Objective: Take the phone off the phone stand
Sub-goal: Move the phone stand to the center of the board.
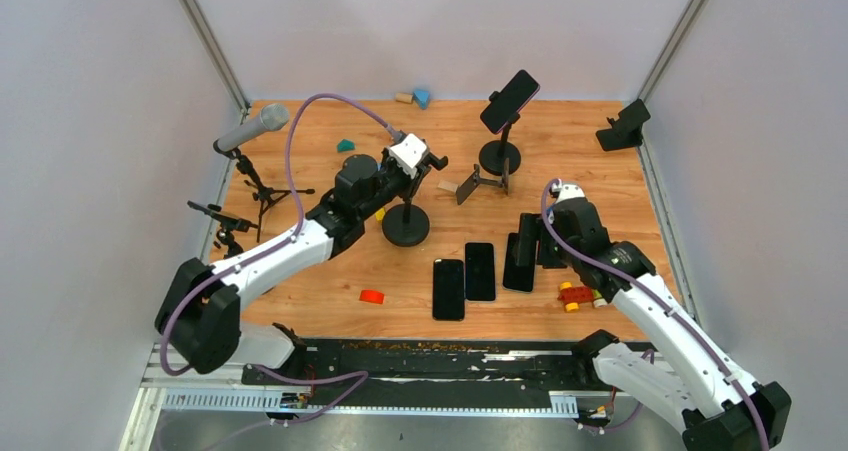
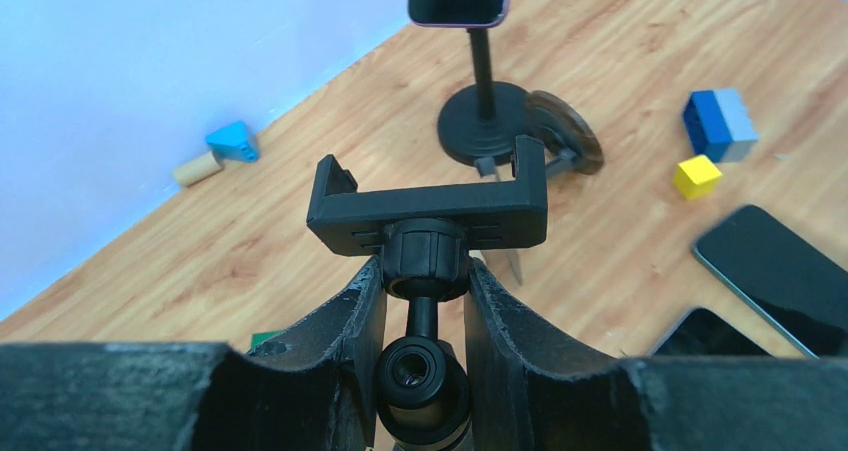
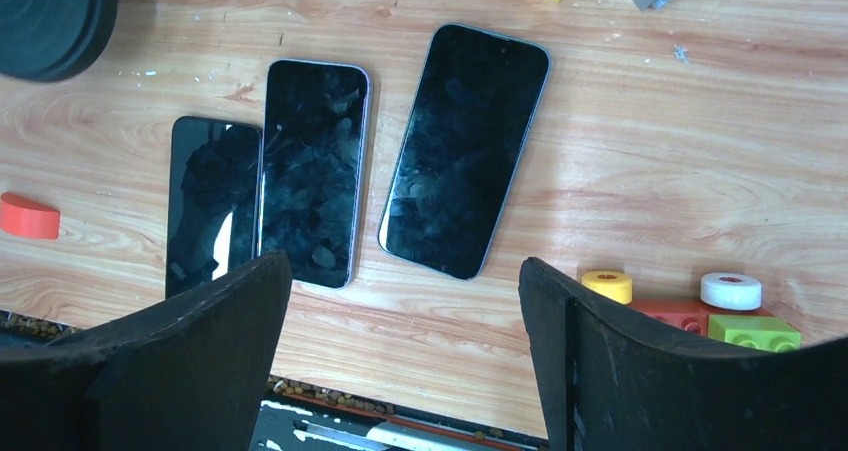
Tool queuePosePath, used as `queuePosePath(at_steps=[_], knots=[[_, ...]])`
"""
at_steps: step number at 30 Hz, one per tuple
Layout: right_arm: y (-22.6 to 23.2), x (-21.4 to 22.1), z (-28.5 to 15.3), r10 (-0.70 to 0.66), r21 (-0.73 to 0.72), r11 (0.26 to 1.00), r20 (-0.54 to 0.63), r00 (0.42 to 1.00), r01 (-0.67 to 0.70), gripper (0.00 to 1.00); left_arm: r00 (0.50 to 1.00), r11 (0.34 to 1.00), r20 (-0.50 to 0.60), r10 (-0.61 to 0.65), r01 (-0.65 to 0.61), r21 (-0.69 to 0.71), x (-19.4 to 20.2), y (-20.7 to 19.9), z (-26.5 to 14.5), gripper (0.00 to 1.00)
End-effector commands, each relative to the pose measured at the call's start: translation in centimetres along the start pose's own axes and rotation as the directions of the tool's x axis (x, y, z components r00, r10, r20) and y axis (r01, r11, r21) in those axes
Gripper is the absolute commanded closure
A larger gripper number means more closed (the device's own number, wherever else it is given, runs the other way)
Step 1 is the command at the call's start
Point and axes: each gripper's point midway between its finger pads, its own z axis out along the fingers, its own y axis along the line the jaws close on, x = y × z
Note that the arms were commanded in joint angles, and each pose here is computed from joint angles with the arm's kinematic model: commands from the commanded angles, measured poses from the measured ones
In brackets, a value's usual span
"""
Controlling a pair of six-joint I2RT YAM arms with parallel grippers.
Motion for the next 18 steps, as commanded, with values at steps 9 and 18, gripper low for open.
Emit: queuePosePath(at_steps=[9, 18], knots=[[0.4, 0.3, -1.1, 0.038, -0.032, 0.999, 0.015, 0.999, -0.037, 0.15, 0.957, 0.990, 0.289, -0.020, 0.060, -0.129, -6.7, 5.5, 6.7, 1.00], [0.5, 0.4, -1.1, 0.037, -0.037, 0.999, 0.011, 0.999, -0.036, 0.16, 0.979, 0.981, 0.201, 0.022, 0.017, -0.193, -3.7, 7.3, 10.0, 1.00]])
